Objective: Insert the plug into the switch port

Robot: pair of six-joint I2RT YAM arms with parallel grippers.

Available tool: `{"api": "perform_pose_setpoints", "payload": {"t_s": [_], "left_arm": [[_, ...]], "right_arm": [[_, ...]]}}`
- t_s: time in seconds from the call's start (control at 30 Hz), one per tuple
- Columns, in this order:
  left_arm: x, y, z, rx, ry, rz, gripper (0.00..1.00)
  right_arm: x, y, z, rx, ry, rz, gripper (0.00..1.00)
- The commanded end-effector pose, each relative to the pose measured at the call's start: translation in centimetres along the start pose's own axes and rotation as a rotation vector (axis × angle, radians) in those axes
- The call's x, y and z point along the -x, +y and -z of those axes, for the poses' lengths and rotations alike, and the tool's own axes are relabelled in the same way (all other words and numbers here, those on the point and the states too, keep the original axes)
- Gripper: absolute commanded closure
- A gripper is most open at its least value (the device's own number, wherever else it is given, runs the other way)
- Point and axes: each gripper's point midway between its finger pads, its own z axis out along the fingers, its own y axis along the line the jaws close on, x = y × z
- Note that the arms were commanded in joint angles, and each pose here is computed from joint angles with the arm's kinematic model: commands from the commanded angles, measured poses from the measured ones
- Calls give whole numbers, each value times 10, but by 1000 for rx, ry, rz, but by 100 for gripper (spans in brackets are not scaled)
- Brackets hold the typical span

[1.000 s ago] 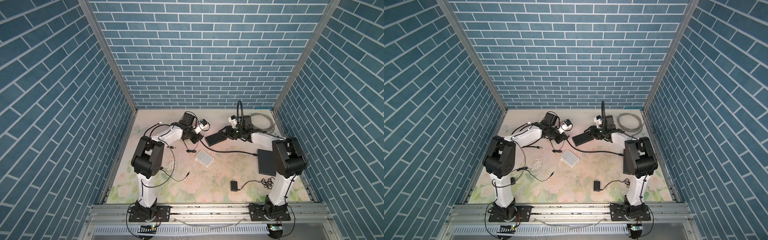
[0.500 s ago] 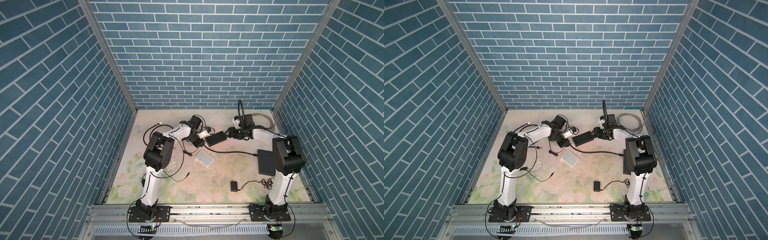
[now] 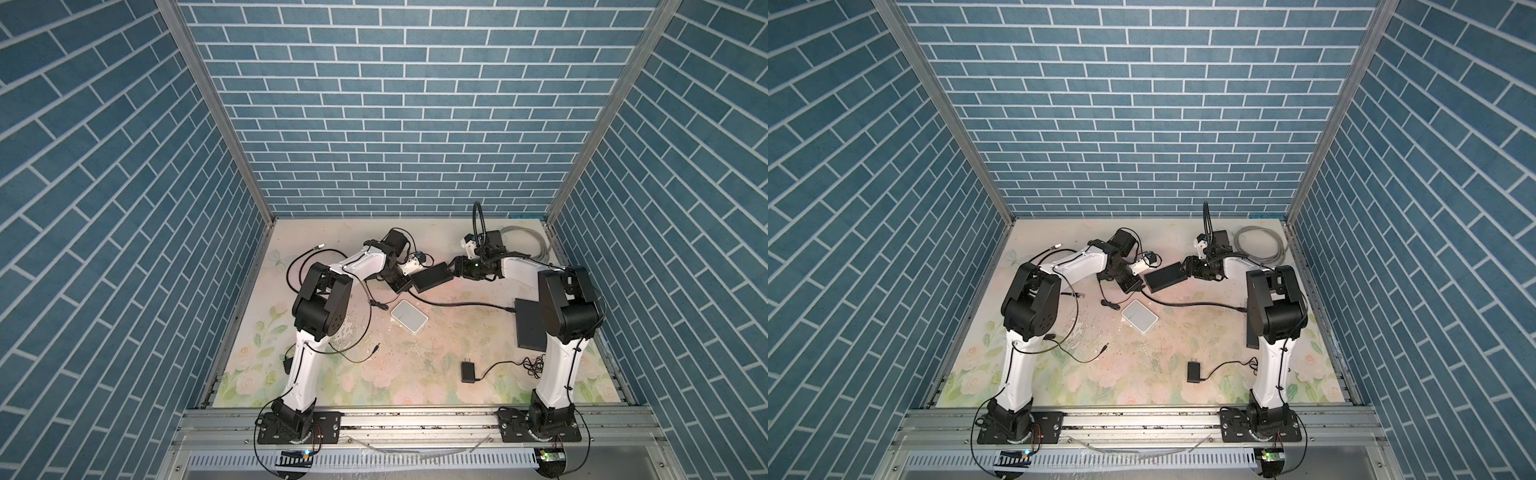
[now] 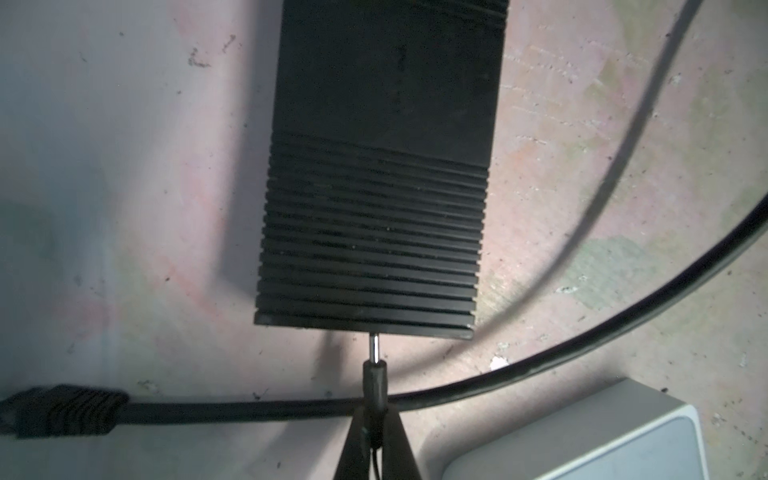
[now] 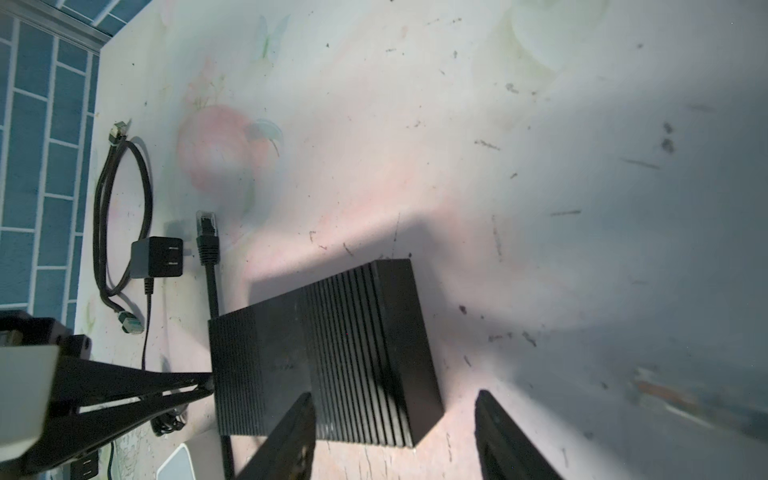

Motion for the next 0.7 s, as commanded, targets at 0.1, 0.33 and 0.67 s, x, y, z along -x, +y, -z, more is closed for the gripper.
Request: {"api": "perform_pose_setpoints", "payload": {"t_s": [0.1,0.33,0.67], "left_arm": [[1,4,-8,10,15,10,98],[-5,11,-10,40,43,22,98],[7,4,-5,15,-24,-8,98]], "right_arm": [[14,19,1,72,-20,93,42],[13,21,1,86,-12,100,41],[6,20,-7,92,27,110,42]]}}
